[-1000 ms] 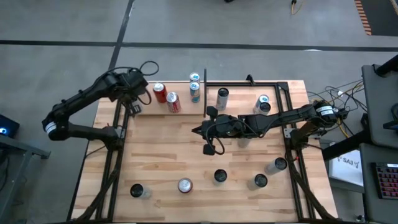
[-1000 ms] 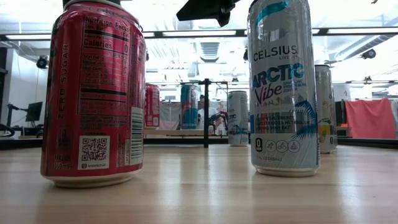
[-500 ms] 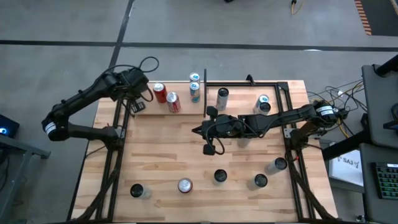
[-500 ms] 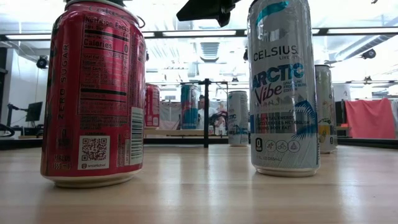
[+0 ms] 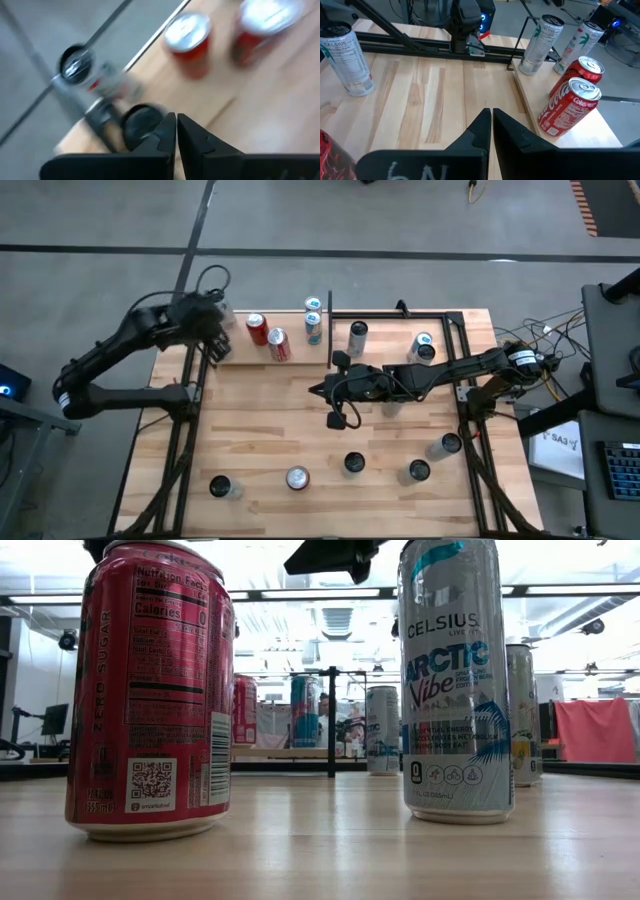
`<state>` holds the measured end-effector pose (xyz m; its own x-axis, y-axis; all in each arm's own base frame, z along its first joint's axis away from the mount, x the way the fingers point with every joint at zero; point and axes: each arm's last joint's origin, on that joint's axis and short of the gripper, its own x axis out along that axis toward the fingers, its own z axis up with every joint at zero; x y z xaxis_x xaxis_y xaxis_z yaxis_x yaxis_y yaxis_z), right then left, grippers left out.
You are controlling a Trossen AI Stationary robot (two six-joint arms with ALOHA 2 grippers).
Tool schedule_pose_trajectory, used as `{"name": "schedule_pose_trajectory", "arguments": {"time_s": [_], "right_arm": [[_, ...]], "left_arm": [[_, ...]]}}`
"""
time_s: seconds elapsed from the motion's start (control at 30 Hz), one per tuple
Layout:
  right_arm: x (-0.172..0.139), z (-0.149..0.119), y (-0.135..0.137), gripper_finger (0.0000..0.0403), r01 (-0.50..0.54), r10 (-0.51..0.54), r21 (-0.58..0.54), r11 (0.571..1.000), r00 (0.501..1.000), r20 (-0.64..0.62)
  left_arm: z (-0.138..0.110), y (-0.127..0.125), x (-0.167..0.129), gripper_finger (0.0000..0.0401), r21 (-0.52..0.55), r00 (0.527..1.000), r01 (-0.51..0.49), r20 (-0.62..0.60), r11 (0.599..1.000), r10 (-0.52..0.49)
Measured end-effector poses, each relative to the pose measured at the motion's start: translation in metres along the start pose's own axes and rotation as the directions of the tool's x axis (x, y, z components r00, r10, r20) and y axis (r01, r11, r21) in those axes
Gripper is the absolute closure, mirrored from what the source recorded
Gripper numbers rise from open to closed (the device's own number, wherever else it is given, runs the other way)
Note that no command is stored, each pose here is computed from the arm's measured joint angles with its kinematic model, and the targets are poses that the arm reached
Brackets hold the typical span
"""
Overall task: Place canned beverage on shelf
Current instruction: Put the top white and pink soda can on the shelf aligned with the other white and pink soda can
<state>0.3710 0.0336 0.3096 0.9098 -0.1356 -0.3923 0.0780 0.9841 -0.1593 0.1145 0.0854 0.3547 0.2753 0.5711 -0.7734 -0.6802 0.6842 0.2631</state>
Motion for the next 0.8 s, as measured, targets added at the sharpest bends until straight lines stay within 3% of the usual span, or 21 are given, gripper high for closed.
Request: {"name": "schedule_pose_trajectory", "arguments": {"time_s": [0.13,0.3,0.4,0.6,0.8], "right_arm": [[0.000,-0.002,0.000,0.0394,0.000,0.000,-0.001,1.000,1.000,-0.005],[0.000,-0.001,0.000,0.0394,0.000,0.000,-0.005,1.000,1.000,0.000],[0.000,-0.001,0.000,0.0394,0.001,-0.001,-0.009,1.000,1.000,0.002],[0.001,-0.001,-0.002,0.0394,0.006,-0.006,-0.038,0.999,1.000,0.001],[0.005,-0.002,-0.023,0.0394,0.059,-0.059,-0.060,0.996,0.998,0.008]], "left_arm": [[-0.017,-0.009,-0.013,0.0401,-0.032,0.961,0.192,0.208,0.981,-0.182],[-0.042,-0.023,-0.012,0.0401,0.008,0.847,0.384,0.396,0.923,-0.355],[-0.055,-0.035,-0.005,0.0401,0.088,0.744,0.501,0.465,0.861,-0.480],[-0.079,-0.059,0.009,0.0401,0.246,0.504,0.688,0.516,0.683,-0.693],[-0.095,-0.074,0.019,0.0401,0.335,0.394,0.726,0.513,0.601,-0.762]]}}
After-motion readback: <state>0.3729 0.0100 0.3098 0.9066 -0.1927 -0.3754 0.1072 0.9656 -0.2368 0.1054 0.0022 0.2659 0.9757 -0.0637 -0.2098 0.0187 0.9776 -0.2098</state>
